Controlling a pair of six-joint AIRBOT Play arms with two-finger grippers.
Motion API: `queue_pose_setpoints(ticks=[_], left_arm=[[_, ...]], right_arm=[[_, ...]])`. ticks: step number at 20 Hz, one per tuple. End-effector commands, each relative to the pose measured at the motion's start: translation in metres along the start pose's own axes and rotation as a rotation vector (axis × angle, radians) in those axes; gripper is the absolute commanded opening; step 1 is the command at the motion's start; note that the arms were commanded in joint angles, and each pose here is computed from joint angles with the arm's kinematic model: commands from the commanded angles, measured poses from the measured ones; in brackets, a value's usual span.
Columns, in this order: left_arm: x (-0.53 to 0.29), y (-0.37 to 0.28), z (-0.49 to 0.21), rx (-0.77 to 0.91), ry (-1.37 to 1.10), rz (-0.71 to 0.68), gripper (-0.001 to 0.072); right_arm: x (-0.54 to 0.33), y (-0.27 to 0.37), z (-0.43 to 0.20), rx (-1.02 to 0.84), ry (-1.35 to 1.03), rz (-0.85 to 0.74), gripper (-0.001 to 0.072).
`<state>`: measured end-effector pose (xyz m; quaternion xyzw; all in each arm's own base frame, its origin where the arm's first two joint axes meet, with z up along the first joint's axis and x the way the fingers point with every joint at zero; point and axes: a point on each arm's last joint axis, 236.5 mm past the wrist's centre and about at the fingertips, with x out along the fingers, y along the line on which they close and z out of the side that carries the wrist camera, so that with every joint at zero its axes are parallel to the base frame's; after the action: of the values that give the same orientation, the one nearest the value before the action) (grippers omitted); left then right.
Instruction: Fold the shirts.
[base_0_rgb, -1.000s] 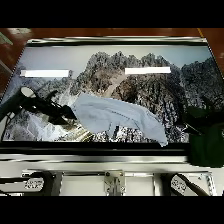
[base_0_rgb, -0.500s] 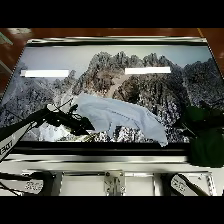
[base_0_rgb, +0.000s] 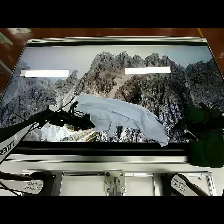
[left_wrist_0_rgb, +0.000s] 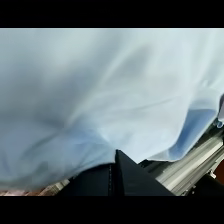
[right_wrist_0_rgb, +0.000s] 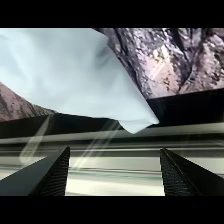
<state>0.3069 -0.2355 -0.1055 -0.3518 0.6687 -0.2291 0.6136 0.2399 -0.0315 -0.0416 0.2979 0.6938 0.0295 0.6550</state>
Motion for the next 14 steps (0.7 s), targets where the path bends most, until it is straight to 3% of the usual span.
queue_pose_setpoints(ticks=[1, 5, 11, 14], left_arm=[[-0.007, -0.012, -0.002, 0.049, -0.003, -0.024, 0.0035], [-0.015, -0.014, -0.008, 0.039, 0.028, -0.047, 0.0035], [-0.029, -0.027, -0.009, 0.085, 0.015, -0.073, 0.0035], [-0.031, -0.029, -0.009, 0.089, 0.011, -0.075, 0.0036]], right_arm=[[0.019, -0.005, -0.023, -0.004, 0.074, 0.011, 0.0684], [0.052, -0.014, -0.042, -0.001, 0.100, 0.028, 0.0684], [0.057, -0.024, -0.006, 0.024, -0.055, -0.008, 0.0683], [0.068, -0.020, -0.008, 0.054, -0.015, 0.035, 0.0683]])
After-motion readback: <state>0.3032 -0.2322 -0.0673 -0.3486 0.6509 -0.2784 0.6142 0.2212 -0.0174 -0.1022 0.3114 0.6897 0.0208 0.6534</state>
